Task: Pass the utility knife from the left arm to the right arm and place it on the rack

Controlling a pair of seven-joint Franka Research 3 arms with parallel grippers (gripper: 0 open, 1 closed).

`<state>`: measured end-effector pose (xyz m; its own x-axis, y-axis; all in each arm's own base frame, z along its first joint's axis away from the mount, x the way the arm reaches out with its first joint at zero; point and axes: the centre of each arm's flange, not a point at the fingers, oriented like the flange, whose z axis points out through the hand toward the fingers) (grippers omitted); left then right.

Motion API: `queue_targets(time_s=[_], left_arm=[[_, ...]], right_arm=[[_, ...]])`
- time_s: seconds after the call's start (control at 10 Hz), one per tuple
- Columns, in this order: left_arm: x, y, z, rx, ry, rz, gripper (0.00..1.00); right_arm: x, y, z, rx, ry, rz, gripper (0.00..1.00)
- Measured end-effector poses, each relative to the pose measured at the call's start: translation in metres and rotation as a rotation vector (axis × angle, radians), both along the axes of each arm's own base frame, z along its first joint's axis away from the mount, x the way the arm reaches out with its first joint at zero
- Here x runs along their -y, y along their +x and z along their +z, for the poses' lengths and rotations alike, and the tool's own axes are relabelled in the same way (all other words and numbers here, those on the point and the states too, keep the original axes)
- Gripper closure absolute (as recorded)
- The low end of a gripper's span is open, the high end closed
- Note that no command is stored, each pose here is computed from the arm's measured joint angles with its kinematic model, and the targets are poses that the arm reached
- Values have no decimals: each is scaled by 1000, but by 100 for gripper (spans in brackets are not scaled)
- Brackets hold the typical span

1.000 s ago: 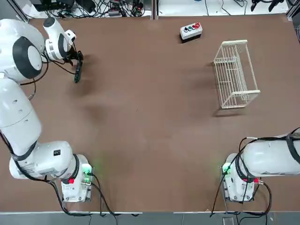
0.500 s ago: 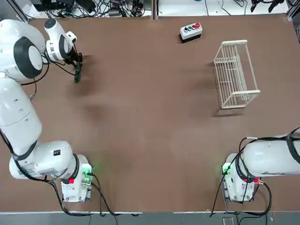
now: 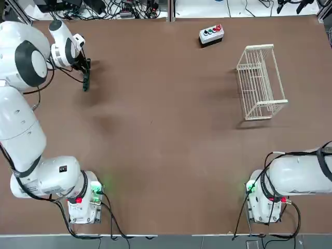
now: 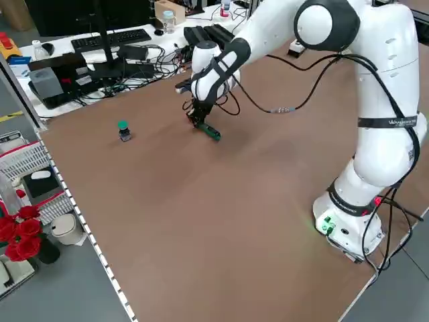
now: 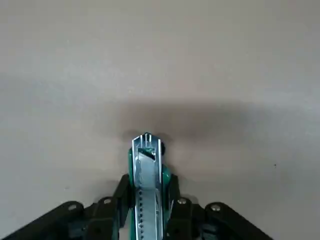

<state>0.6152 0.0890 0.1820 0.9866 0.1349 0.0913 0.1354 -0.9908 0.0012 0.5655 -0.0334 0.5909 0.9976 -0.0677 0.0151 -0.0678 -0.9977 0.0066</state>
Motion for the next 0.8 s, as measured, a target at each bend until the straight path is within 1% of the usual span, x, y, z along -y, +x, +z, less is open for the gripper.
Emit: queue_targets(time_s=[0.1, 0.2, 0.3, 0.6, 0.8], left_arm=[[-1, 4, 7, 9, 1, 4, 67], [-1, 9, 20, 1, -1, 12, 67], [-1, 14, 34, -25, -9, 37, 67], [25, 29, 70, -76, -43, 193, 67], [64, 38, 100, -146, -73, 340, 67]], right_arm=[[-2, -2, 1, -6, 0, 3, 0], [-5, -4, 4, -9, 1, 8, 0], [-9, -5, 6, -9, 1, 16, 0], [-20, -7, 4, -30, 2, 34, 0], [-26, -8, 3, -41, 3, 51, 0]])
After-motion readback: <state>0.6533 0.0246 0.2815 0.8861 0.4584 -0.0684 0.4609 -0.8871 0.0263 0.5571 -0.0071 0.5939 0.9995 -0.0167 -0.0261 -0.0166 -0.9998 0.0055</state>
